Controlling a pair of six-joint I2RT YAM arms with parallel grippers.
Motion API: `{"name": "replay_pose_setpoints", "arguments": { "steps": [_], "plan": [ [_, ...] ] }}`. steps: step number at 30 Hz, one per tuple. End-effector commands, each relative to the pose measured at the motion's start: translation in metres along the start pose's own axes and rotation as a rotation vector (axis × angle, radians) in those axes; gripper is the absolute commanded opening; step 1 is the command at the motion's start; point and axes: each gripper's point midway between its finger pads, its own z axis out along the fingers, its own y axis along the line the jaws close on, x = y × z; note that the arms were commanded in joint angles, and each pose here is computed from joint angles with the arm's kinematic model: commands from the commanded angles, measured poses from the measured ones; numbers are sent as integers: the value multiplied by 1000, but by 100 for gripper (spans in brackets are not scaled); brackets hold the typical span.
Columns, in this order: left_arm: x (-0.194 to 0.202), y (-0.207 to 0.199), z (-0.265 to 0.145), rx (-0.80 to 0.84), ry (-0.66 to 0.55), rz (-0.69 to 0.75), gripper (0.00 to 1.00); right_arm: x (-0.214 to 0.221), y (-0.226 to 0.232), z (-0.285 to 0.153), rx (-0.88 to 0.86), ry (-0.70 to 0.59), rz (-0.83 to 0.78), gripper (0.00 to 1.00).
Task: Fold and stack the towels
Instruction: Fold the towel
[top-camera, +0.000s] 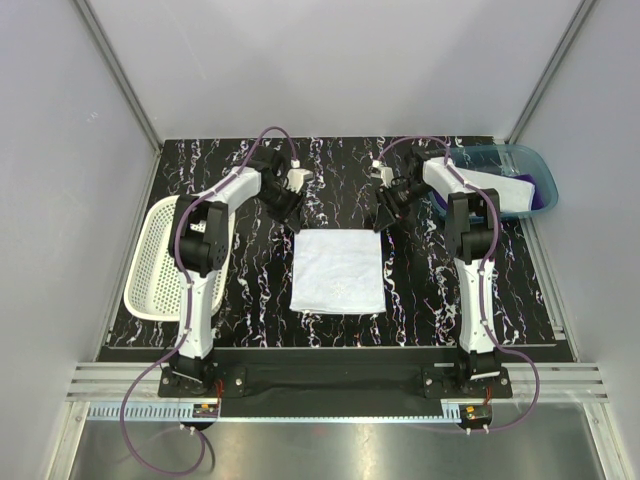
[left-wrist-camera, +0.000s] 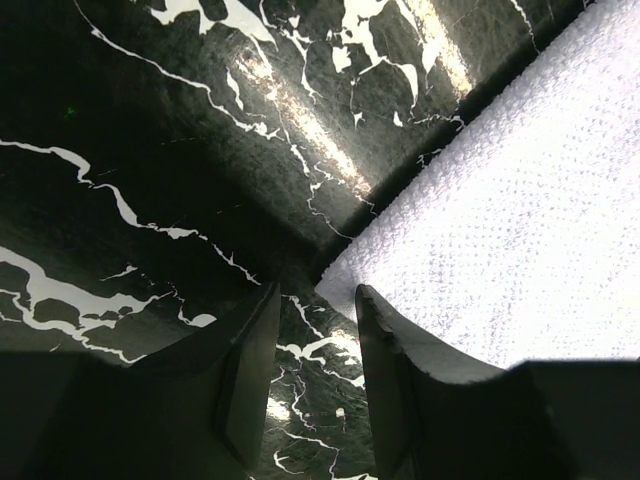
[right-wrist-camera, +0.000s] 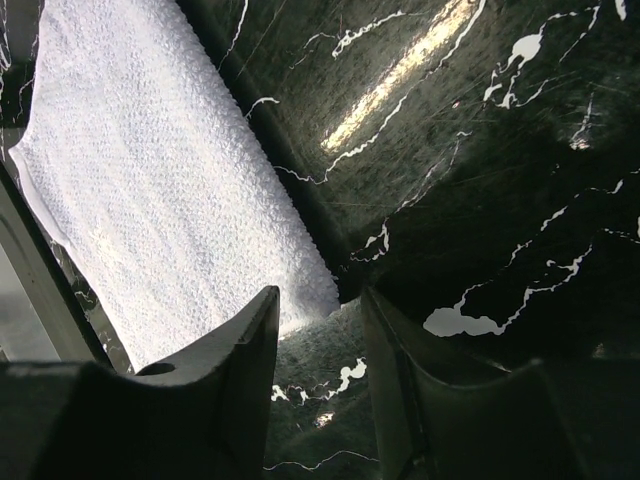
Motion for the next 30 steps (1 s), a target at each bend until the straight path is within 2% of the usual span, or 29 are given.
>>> {"name": "replay_pose_setpoints", "arguments": {
  "steps": [1,11,20,22,23,24,27,30],
  "plan": [
    [-1,-3,12,38,-3,13,42,0,4,0,-32,-5,-5,45],
    [-1,-7,16,54,15,20,40,5,7,4,-53,6,14,42],
    [3,-11,22,53,51,21,14,13,9,6,-69,24,36,39],
    [5,-11,23,48,59,23,7,15,7,7,-66,27,41,36],
    [4,-11,22,47,61,21,0,16,7,8,-62,32,44,33],
    [4,-10,22,45,61,19,0,14,6,7,-55,26,37,25],
    [2,-8,18,22,59,17,0,11,1,4,-10,19,35,12],
    [-7,-7,10,-12,30,2,0,7,-7,-4,61,-2,14,7]
  ]
}}
